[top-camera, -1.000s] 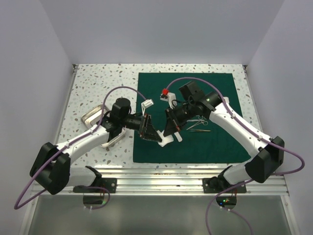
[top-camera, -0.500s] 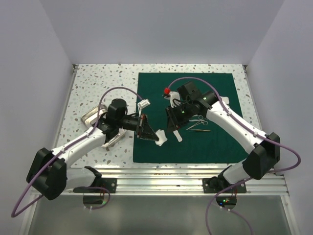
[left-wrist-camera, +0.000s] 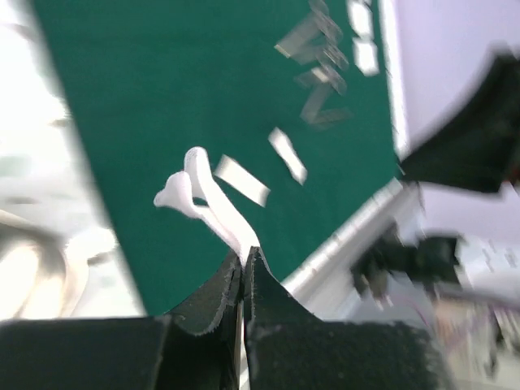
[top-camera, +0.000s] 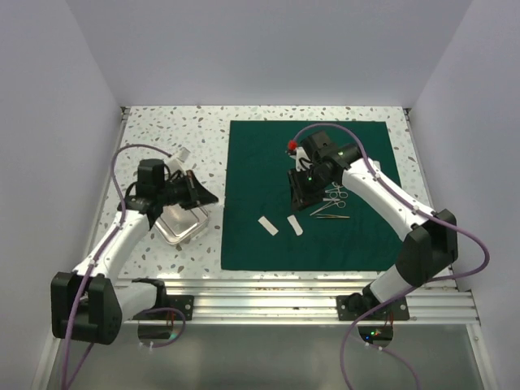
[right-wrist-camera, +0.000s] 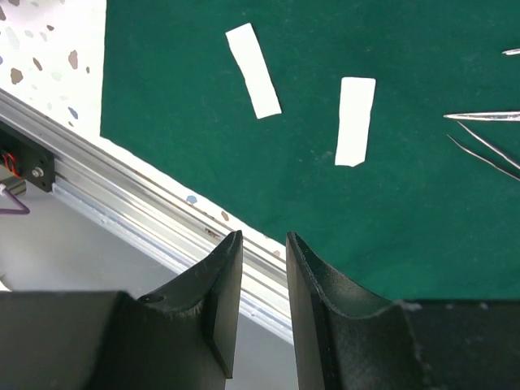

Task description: Prepare the surgical pack

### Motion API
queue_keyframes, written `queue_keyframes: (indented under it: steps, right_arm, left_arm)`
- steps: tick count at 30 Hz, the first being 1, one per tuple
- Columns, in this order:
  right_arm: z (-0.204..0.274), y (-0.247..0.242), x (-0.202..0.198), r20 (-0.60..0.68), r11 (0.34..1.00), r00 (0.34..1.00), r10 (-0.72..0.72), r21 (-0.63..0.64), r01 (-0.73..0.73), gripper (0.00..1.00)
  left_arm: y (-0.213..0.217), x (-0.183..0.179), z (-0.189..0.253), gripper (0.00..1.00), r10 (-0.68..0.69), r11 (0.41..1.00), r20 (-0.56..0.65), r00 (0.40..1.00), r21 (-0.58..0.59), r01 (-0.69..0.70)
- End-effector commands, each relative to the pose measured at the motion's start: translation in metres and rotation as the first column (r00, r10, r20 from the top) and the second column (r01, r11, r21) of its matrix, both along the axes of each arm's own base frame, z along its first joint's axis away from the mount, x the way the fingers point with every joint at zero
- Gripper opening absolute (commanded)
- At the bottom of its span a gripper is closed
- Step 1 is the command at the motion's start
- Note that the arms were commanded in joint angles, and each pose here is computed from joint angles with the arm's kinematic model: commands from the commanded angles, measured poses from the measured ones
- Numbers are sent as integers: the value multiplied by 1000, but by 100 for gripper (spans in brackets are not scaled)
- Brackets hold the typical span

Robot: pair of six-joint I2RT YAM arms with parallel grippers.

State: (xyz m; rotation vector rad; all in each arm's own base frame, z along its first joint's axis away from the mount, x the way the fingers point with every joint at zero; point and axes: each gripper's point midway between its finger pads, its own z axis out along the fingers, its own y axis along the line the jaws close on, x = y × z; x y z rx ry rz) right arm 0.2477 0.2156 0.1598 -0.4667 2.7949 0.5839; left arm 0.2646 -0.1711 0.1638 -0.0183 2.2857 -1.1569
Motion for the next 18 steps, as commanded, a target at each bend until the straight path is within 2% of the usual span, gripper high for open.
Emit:
queue_keyframes:
  steps: [1,3,4,5,8,12,13,14,18]
  right_arm:
    - [12,10,-1,-6,999,1000,19,48,-19,33]
    - [13,13,-1,-22,998,1000,18,64,-17,32]
    - [16,16,-3,-33,996,999,24,81,-22,32]
    - [18,17,-4,-36,996,999,32,86,-29,32]
    - [18,13,-9,-42,996,998,48,77,-44,32]
    - [12,9,-18,-60,996,996,63,74,-59,32]
    - [11,11,-20,-66,995,996,65,85,-59,32]
    - [9,12,-22,-78,994,995,59,92,-52,32]
    - [15,13,-20,-65,993,995,73,98,-66,32]
  left_arm:
    - [59,43,-10,0,223,964,42,974,138,-227]
    - [90,60,-13,0,306,942,51,951,128,-310]
    - [98,63,-21,0,332,938,18,943,103,-332]
    - [118,73,-18,0,386,918,43,921,78,-388]
    - [147,77,-27,0,458,884,39,888,82,-459]
    - [153,84,-38,0,455,888,49,889,48,-457]
    - [153,86,-47,0,463,885,8,886,42,-463]
    - [155,96,-42,0,463,885,52,885,24,-465]
    - [159,107,-48,0,491,871,49,870,-2,-492]
